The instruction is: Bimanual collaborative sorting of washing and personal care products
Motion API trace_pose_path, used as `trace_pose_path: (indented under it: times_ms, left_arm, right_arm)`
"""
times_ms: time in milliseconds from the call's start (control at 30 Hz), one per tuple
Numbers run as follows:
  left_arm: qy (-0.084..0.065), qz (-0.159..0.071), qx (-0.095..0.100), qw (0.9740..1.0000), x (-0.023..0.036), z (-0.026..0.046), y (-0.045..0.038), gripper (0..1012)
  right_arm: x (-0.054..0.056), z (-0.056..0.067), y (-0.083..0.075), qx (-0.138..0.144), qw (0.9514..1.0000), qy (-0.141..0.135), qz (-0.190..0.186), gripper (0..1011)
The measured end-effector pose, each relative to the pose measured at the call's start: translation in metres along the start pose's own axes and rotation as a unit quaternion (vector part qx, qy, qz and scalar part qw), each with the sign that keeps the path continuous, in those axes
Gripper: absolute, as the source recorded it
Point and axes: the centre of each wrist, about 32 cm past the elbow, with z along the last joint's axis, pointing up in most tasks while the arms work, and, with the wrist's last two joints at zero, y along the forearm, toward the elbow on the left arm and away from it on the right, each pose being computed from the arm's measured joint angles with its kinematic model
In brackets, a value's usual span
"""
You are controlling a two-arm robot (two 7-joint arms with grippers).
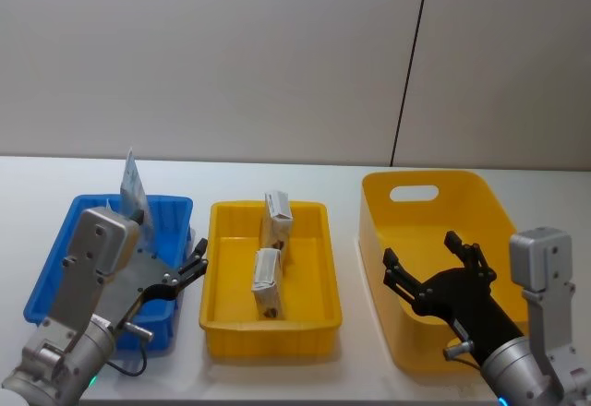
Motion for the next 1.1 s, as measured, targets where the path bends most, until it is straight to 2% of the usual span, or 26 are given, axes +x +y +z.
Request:
trace_pose_path:
  times_ms: [1100]
  left_arm:
    - [0.000, 0.000, 0.000, 1.0000, 0.0000, 0.0000, 0.0000, 1001]
  right_arm:
    - [0.0000, 0.0000, 0.0000, 0.000, 1.0000, 0.000, 0.000, 1003]
